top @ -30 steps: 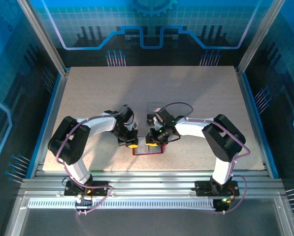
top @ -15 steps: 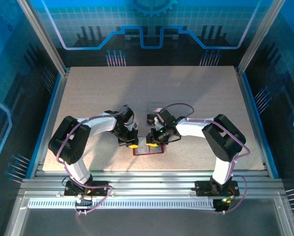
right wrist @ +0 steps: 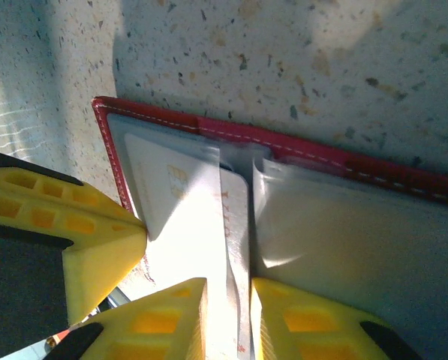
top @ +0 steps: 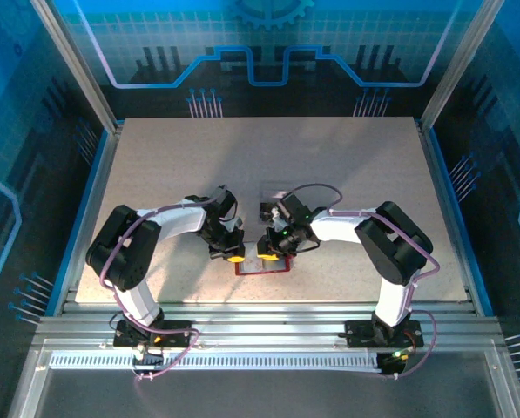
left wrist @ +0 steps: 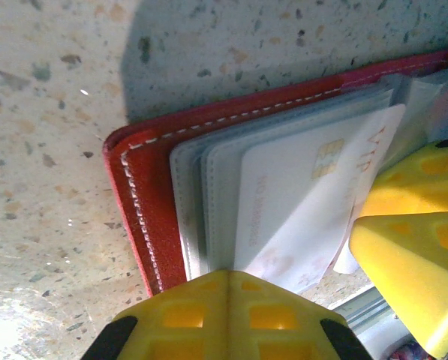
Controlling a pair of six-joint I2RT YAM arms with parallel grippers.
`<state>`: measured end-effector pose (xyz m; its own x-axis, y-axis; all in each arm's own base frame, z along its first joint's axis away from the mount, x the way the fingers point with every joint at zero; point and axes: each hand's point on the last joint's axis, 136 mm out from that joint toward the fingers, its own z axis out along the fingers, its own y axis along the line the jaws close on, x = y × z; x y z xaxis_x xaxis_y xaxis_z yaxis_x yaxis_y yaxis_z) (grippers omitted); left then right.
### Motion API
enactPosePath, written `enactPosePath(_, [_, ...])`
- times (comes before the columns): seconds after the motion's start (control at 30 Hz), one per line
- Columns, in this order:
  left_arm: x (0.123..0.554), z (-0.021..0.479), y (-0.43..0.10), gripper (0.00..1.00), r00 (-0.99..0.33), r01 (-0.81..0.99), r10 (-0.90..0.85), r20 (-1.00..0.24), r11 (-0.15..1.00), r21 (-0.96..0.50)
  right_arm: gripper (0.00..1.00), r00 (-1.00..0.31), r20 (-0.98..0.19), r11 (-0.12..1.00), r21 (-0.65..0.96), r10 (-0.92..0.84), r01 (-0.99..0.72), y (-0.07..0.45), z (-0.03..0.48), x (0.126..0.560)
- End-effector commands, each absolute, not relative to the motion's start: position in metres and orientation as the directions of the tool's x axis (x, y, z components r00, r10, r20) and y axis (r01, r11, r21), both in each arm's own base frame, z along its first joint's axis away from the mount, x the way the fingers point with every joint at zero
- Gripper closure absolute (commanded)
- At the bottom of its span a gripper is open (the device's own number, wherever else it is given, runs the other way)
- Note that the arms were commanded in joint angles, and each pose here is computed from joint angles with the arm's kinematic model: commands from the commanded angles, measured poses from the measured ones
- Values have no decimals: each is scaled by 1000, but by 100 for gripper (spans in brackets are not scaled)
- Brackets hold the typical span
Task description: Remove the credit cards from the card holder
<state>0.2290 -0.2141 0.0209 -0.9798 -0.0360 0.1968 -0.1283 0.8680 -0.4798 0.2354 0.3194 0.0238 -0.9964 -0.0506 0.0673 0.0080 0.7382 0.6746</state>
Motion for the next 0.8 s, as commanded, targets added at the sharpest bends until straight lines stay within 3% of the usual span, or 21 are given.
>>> enactPosePath(0.0, [219,5,-206,100,-971,-131,-29,237,895,-426,79,-996,76,705,709,-45,22,320,28,235])
enactPosePath(0.23, [218,5,-206,100,-970,-133,-29,243,895,-425,81,-999,43,644,765,-21,20,325,47,242])
enactPosePath(0.77, [216,4,-205,100,-969,-135,-30,246,896,-423,86,-998,56,649,760,-3,41,317,40,238])
